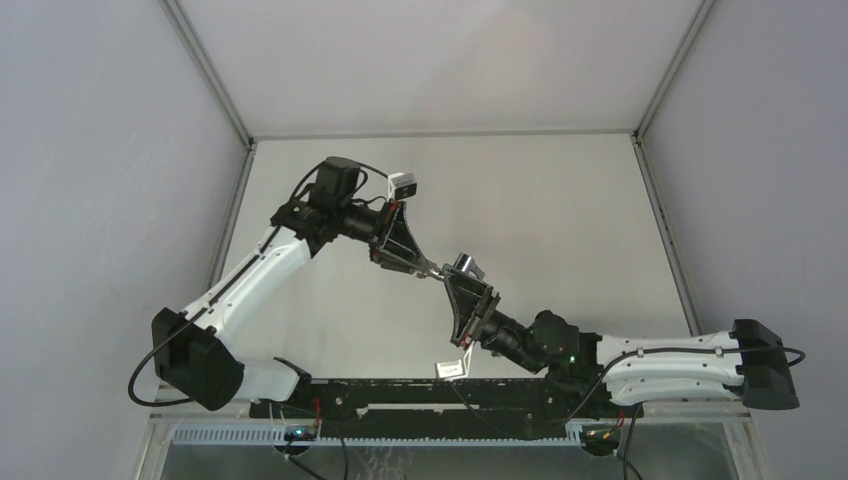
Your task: Install the water faucets
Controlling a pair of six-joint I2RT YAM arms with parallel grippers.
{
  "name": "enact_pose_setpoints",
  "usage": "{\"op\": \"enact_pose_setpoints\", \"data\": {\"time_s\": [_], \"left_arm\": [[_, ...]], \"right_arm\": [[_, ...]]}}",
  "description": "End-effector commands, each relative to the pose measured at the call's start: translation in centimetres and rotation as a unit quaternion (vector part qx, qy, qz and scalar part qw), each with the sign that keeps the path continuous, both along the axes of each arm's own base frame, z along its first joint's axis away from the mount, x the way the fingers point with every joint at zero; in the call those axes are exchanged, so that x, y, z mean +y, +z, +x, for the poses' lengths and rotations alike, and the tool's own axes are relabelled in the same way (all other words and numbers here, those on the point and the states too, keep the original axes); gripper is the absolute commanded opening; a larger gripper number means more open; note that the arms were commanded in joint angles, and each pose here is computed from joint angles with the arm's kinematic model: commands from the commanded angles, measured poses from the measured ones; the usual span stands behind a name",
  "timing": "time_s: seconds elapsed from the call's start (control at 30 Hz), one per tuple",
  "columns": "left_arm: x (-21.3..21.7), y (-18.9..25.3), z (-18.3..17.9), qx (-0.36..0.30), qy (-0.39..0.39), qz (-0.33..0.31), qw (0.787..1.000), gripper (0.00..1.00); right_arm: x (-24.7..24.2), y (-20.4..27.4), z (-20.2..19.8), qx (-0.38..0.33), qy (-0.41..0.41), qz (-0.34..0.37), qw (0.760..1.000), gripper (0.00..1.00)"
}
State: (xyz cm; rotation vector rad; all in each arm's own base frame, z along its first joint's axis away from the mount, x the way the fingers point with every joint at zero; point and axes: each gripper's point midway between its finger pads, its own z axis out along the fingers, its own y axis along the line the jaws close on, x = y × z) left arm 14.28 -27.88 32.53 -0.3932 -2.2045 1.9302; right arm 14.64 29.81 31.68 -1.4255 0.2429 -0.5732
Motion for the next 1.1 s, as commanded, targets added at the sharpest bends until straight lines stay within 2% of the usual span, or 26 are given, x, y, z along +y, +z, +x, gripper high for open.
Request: {"op": "enact_pose_setpoints", "data": {"time_s": [0.0,0.37,1.07], "left_arm": [[0.3,1.6,-1.3,-0.007,-0.018,-0.017,1.000,0.00],[0.2,1.8,-1.2,-0.011,-0.012,-0.015,1.000,0.00],[0.1,2.2,-0.7,-0.057,0.001,-0.028,0.998,0.00]], "right_arm": [[0.0,3.9,0.1,-0.034,-0.005,0.047,0.998,0.00],[-0.1,3.8,0.0,-0.033,-0.013,0.057,0.998,0.00],[0.9,1.0,-0.9,0.089,0.030,0.149,0.984,0.00]]}}
